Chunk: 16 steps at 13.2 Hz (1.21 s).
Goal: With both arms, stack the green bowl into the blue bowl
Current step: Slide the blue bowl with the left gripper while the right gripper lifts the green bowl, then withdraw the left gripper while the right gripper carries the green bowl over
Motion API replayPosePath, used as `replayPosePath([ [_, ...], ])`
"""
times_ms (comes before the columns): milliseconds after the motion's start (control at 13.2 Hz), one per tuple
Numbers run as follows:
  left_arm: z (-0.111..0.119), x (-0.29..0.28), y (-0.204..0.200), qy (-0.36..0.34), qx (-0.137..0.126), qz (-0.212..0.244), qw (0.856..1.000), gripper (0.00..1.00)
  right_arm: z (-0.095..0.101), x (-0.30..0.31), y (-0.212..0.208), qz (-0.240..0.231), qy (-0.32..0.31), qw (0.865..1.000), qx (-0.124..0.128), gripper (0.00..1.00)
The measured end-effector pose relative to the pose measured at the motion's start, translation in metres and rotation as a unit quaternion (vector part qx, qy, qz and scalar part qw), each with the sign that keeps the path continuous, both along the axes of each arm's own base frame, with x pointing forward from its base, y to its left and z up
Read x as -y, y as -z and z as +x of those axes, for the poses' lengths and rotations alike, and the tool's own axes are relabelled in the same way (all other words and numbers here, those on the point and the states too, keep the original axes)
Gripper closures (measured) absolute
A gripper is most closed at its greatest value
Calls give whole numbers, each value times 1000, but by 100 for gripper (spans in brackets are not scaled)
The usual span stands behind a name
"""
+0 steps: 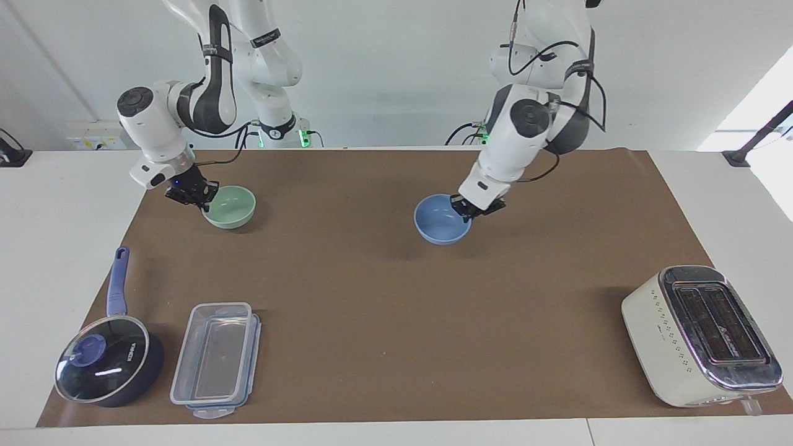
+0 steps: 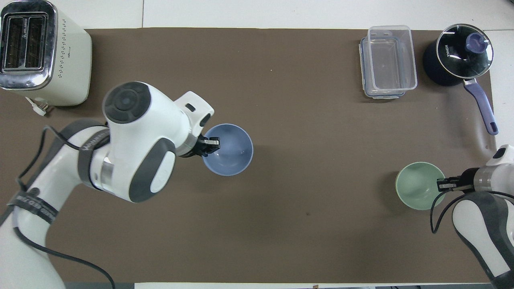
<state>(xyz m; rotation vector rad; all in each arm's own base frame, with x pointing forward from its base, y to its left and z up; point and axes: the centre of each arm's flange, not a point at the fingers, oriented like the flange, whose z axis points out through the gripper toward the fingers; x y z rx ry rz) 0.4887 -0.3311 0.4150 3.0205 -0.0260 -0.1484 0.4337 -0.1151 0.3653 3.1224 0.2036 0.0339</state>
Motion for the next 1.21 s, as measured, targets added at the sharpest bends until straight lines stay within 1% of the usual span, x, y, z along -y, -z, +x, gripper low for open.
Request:
replayPosePath([
  [152, -30, 41, 27, 1, 11, -4, 1000, 96, 21, -19, -30, -3, 0, 1000, 13, 95],
  [227, -41, 54, 40, 2, 12, -4, 1000, 96, 31, -36, -48, -2, 6, 1000, 16, 95],
  [303, -46, 62, 51, 4, 12, -2, 1000, 96, 41, -56, -68, -1, 14, 1000, 17, 95],
  [455, -49, 68, 66, 6, 9, 0, 1000, 96, 55, -104, -106, 2, 31, 999, 20, 95],
  [606, -47, 66, 67, 4, 9, 1, 1000, 96, 60, -142, -131, 5, 43, 999, 19, 95],
  [682, -46, 66, 67, 3, 9, 1, 1000, 89, 63, -156, -138, 6, 51, 998, 19, 95],
  [833, -46, 66, 66, 3, 10, 0, 1000, 63, 66, -180, -144, 8, 67, 998, 18, 95],
  [909, -44, 64, 63, 1, 10, 0, 1000, 53, 66, -193, -144, 9, 79, 997, 18, 95],
  [985, -39, 57, 56, -4, 7, 3, 1000, 40, 66, -204, -143, 15, 88, 996, 17, 95],
  [1061, -29, 42, 41, -13, 0, 7, 1000, 26, 66, -214, -141, 27, 96, 995, 15, 95],
  [1136, -9, 8, 8, -24, -10, 10, 1000, 8, 66, -227, -137, 41, 104, 994, 12, 95],
  [1212, 10, -30, -25, -36, -13, 8, 999, 0, 66, -239, -132, 47, 111, 993, 6, 95],
])
